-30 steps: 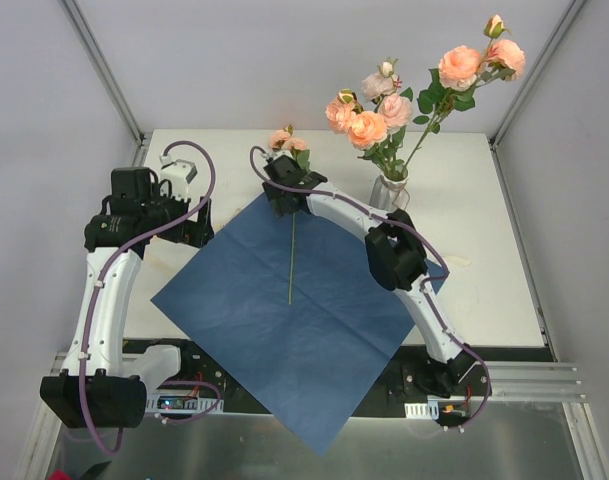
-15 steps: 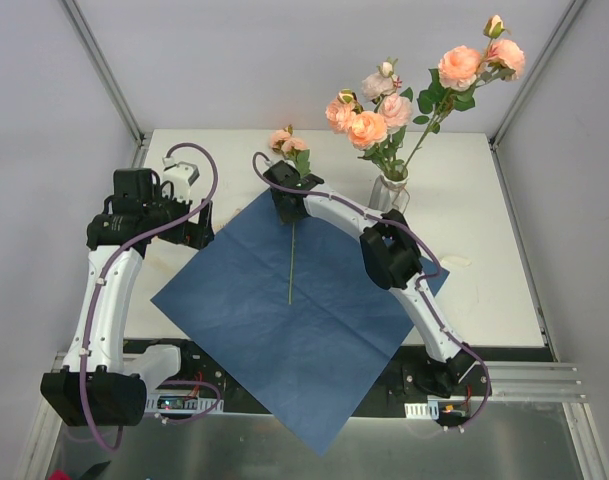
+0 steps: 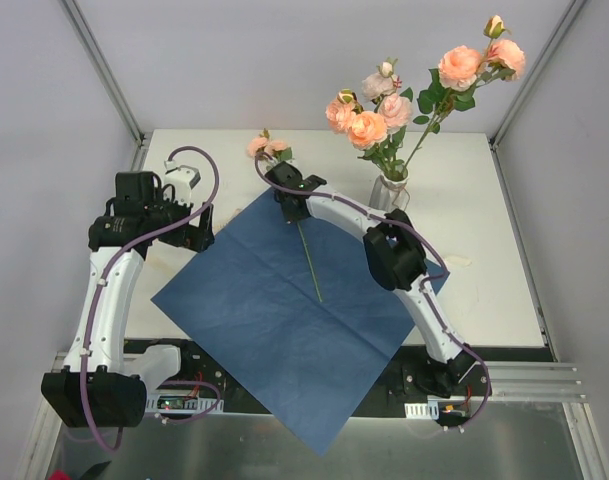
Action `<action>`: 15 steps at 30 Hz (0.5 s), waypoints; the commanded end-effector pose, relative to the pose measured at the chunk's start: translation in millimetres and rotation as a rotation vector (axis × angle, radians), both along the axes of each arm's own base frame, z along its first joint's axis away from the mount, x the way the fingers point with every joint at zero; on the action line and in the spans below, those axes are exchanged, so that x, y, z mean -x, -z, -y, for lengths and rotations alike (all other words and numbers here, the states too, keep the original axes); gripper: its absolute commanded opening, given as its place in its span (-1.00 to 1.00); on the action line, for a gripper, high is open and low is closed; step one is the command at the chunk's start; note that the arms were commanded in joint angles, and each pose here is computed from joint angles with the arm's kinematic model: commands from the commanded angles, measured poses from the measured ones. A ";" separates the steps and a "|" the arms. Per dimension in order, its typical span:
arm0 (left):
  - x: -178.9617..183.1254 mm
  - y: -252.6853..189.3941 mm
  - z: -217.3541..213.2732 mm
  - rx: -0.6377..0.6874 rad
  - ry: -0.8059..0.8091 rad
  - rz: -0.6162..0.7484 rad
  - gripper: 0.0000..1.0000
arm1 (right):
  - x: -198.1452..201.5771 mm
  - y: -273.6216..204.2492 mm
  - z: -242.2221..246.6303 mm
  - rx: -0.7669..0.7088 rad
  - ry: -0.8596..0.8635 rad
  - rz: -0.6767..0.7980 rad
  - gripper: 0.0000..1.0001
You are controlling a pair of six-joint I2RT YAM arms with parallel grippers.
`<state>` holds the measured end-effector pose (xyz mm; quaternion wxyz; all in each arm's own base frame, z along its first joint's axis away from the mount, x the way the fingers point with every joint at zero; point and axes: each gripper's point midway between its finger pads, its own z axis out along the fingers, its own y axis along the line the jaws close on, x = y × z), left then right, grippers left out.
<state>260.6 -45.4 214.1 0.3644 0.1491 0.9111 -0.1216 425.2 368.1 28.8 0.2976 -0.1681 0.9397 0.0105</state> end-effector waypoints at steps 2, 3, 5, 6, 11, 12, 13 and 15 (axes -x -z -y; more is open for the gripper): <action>1.5 -8.0 -5.5 -0.028 -0.005 0.046 0.98 | -14.6 -139.0 -18.6 -0.201 -0.026 0.257 -0.98; 2.3 -9.6 -4.7 -0.021 -0.008 0.049 0.98 | -10.8 -167.5 -18.7 -0.238 -0.050 0.302 -0.98; 3.4 -10.0 -4.2 -0.018 -0.009 0.052 0.98 | -6.5 -204.5 -27.7 -0.296 -0.118 0.380 -0.99; 3.7 -10.4 -3.7 -0.013 -0.013 0.051 0.98 | -0.8 -239.6 -25.7 -0.331 -0.152 0.440 -0.99; 5.9 -9.1 -3.6 -0.008 -0.020 0.048 0.98 | 39.4 -368.4 -20.3 -0.491 -0.321 0.696 -0.98; 5.7 -8.7 -3.5 -0.007 -0.021 0.046 0.98 | 47.6 -388.2 -17.6 -0.512 -0.347 0.744 -0.98; 6.0 -9.2 -2.9 -0.004 -0.020 0.047 0.98 | 53.5 -408.9 -15.3 -0.524 -0.385 0.823 -0.98; 5.8 -9.5 -2.2 -0.001 -0.020 0.046 0.98 | 79.9 -463.1 2.8 -0.584 -0.416 0.951 -0.99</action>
